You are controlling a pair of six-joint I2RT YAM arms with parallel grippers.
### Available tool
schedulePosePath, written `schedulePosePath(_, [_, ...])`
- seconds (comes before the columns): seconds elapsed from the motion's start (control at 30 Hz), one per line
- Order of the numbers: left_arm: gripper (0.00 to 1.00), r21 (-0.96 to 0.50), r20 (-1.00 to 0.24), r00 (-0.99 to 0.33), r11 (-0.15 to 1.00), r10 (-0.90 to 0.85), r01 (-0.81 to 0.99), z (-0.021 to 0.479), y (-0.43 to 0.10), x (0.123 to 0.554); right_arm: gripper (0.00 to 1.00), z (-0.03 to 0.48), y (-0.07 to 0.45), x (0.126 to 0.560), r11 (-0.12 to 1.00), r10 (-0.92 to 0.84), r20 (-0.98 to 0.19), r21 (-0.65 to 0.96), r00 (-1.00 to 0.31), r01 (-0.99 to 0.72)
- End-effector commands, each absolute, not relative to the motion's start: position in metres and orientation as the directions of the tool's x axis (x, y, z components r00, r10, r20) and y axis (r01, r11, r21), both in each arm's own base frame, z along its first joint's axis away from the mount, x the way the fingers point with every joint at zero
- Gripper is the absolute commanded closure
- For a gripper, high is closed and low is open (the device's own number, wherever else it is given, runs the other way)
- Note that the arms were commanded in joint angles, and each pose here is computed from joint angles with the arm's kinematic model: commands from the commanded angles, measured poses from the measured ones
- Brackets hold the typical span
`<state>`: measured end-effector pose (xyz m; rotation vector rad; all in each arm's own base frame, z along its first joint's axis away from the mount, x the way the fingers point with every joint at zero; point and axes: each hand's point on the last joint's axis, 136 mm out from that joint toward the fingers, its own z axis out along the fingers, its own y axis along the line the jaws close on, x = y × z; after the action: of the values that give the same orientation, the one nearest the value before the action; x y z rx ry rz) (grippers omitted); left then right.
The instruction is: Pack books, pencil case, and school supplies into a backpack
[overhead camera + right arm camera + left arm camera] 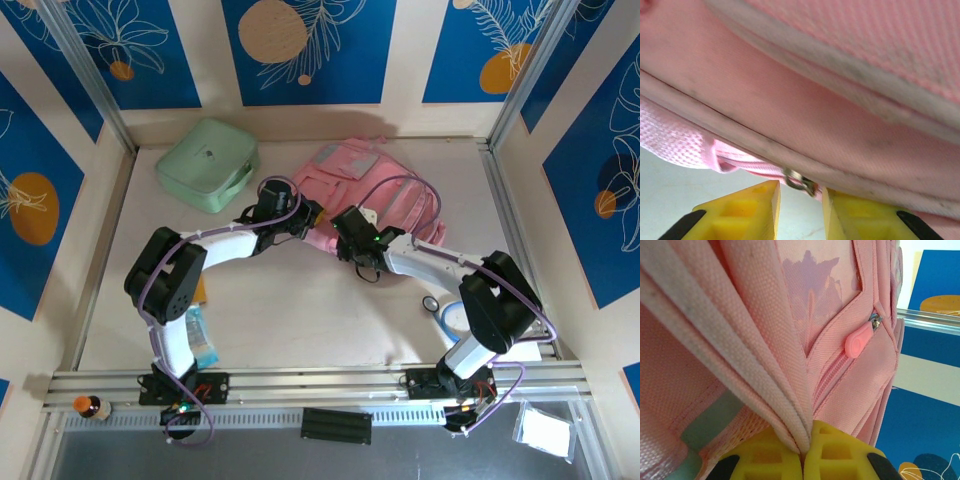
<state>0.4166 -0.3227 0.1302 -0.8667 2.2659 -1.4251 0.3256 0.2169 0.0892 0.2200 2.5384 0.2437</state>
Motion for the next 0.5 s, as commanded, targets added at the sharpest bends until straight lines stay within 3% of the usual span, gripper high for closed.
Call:
schedulePosePath(0.0, [1.0, -0.936, 0.066, -0.823, 0.252, -0.564, -0.247, 0.159, -0.346, 0.404, 0.71, 0.107, 0.226, 0.35, 0.967, 0.195, -0.622, 0.251, -0.759, 0.043])
schedulePosePath(0.47, [1.0, -0.927, 0.061, -0.782, 0.256, -0.62, -0.275, 0.153, -0.331, 0.395, 0.72, 0.113, 0.182, 0.371, 0.971, 0.237, -0.665, 0.156, -0.708, 0.179])
